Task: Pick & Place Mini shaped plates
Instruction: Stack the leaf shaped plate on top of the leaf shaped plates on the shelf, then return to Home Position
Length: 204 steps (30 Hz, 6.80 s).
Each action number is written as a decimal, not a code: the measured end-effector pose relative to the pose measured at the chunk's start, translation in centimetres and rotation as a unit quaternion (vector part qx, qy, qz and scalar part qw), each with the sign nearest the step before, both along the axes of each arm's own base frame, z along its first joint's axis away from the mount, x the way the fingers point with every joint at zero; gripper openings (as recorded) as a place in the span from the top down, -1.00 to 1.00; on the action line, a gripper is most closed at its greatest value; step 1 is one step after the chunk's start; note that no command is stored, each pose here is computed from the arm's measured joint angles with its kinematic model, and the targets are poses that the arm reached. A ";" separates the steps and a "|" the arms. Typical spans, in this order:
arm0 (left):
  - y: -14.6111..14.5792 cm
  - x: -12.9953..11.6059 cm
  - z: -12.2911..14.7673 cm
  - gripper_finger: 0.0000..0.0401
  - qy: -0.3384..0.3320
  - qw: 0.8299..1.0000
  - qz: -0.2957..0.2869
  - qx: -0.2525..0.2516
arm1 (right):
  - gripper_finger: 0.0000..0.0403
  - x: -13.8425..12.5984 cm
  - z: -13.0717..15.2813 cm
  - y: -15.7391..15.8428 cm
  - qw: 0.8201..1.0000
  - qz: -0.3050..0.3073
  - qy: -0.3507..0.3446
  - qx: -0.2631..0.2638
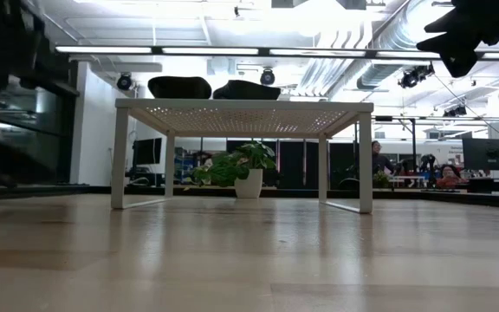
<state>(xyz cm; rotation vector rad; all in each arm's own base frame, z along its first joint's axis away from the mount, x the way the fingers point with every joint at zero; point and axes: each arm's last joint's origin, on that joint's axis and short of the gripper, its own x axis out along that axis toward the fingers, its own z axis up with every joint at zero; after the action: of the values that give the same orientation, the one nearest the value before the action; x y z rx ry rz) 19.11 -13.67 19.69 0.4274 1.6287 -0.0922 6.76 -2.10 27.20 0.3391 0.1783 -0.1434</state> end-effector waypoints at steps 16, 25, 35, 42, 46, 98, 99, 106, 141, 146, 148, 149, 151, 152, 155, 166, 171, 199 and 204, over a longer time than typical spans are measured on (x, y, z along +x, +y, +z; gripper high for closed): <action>-2.6 1.2 11.3 1.00 -0.079 0.931 -0.334 0.126 | 0.26 0.0 -0.2 0.0 1.000 -0.001 0.011 0.007; -0.6 2.4 13.7 1.00 -0.062 0.870 -0.417 0.255 | 0.26 0.0 -0.2 0.0 1.000 0.000 0.011 0.003; 5.8 5.8 14.0 1.00 -0.007 0.886 -0.430 0.175 | 0.26 0.0 -0.2 0.0 1.000 0.001 0.011 -0.001; 8.8 6.7 14.4 1.00 -0.012 0.885 -0.440 0.150 | 0.26 0.0 -0.2 0.0 1.000 0.002 0.012 -0.006; 9.9 7.0 14.7 1.00 -0.034 0.886 -0.444 0.130 | 0.26 0.0 -0.2 0.0 1.000 0.003 0.014 -0.009; 13.0 8.0 14.0 1.00 -0.041 0.915 -0.394 0.078 | 0.26 -0.1 -0.4 0.0 1.000 0.004 0.020 -0.011; 13.0 8.0 14.0 1.00 -0.043 0.915 -0.395 0.072 | 0.26 -0.1 -0.3 0.0 1.000 0.004 0.020 -0.011; 12.8 8.0 13.9 1.00 -0.049 0.915 -0.397 0.058 | 0.26 -0.1 -0.4 0.0 1.000 0.004 0.020 -0.011; 13.5 8.1 14.6 0.46 -0.051 0.931 -0.310 0.187 | 0.26 -0.7 3.7 0.2 0.974 -0.002 -0.083 -0.212; 13.9 7.4 15.5 0.46 -0.104 0.950 -0.194 0.222 | 0.26 -0.7 3.3 -0.2 0.973 -0.056 -0.050 -0.216; 14.5 6.2 16.8 0.47 -0.154 0.954 -0.162 0.200 | 0.26 -0.6 3.0 -0.2 0.979 -0.051 -0.037 -0.193; 14.7 5.4 17.7 0.48 -0.186 0.954 -0.149 0.184 | 0.26 -0.6 2.8 -0.1 0.983 -0.044 -0.033 -0.177; 15.4 3.3 19.5 0.53 -0.265 0.942 -0.128 0.163 | 0.26 -0.8 2.5 0.0 0.988 -0.033 -0.028 -0.147; 15.7 2.1 20.2 0.56 -0.305 0.931 -0.126 0.154 | 0.26 -0.9 2.3 0.1 0.990 -0.030 -0.028 -0.137; 15.9 -1.7 20.6 0.65 -0.404 0.891 -0.144 0.149 | 0.26 -0.9 1.1 0.2 0.992 -0.015 -0.037 -0.121; 14.8 -8.3 9.9 0.77 -0.629 0.753 -0.163 0.103 | 0.26 0.9 -4.2 -0.5 0.982 -0.025 -0.165 -0.093; 14.6 -8.6 5.5 0.77 -0.679 0.708 -0.172 0.092 | 0.26 2.1 -7.1 -0.8 0.967 -0.034 -0.228 -0.109; 14.6 -9.8 -0.6 0.77 -0.756 0.629 -0.139 0.117 | 0.26 2.7 -9.3 0.0 0.981 -0.037 -0.146 -0.119; 14.8 -9.5 -2.2 0.77 -0.720 0.678 -0.112 0.098 | 0.26 2.8 -10.4 0.0 0.990 -0.037 -0.098 -0.089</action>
<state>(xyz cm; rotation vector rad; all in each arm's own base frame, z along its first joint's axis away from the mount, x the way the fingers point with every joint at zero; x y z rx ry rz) 9.62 1.10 17.50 0.6182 -0.0138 0.2144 9.55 -2.15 16.84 0.1804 -0.0421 -0.1977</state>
